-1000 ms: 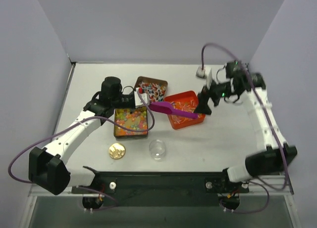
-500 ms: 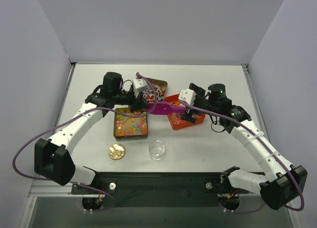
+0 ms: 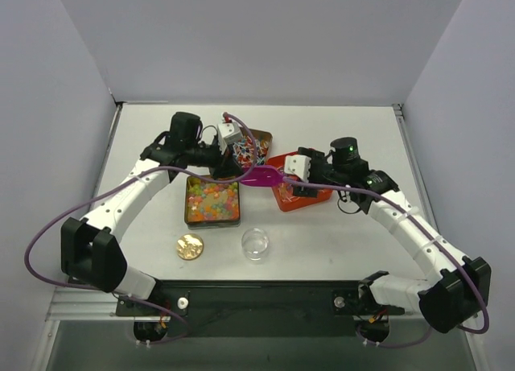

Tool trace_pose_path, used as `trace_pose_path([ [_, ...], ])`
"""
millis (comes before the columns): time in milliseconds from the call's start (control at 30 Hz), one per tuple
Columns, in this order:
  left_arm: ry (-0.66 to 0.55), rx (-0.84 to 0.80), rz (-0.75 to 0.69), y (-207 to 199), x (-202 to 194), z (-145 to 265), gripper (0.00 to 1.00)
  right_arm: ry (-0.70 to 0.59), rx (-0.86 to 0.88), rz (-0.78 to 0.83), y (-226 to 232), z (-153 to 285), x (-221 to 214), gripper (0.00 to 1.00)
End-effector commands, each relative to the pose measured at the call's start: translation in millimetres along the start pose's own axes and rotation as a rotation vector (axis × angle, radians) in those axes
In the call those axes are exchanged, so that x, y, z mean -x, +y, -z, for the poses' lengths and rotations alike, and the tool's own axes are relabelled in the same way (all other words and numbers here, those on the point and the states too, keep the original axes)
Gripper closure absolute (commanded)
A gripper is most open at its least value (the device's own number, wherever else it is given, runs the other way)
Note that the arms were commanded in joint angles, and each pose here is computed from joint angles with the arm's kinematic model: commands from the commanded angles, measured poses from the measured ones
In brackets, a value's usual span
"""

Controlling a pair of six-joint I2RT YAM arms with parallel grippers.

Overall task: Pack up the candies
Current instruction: Adjust the spatula.

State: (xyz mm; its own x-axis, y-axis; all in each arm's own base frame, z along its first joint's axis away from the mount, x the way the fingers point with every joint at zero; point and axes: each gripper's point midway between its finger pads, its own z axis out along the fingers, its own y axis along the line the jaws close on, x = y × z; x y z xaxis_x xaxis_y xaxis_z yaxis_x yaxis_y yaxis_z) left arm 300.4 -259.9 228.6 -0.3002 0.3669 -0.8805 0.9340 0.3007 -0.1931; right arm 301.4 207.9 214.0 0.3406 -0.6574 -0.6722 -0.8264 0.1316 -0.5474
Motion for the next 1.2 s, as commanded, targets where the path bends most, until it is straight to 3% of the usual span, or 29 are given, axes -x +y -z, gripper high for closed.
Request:
trace_pose_path([
  [0, -0.035, -0.041, -0.012, -3, 18, 5, 1.0, -0.039, 0.019, 0.155, 0, -3, 12, 0.42],
  [133, -0.018, -0.094, 0.031, -4, 22, 4, 1.0, -0.052, -0.008, 0.265, 1, -4, 13, 0.44],
  [333, 0.046, -0.189, 0.156, -2, 10, -4, 1.0, -0.053, -0.027, 0.288, 6, -6, 15, 0.5],
  [500, 0.038, -0.191, 0.152, -1, 10, -3, 1.0, -0.026, -0.056, 0.24, 0, -7, 11, 0.57],
  [1167, 0.029, -0.202, 0.177, -3, 9, -5, 1.0, -0.008, -0.042, 0.169, 1, -17, 5, 0.63],
])
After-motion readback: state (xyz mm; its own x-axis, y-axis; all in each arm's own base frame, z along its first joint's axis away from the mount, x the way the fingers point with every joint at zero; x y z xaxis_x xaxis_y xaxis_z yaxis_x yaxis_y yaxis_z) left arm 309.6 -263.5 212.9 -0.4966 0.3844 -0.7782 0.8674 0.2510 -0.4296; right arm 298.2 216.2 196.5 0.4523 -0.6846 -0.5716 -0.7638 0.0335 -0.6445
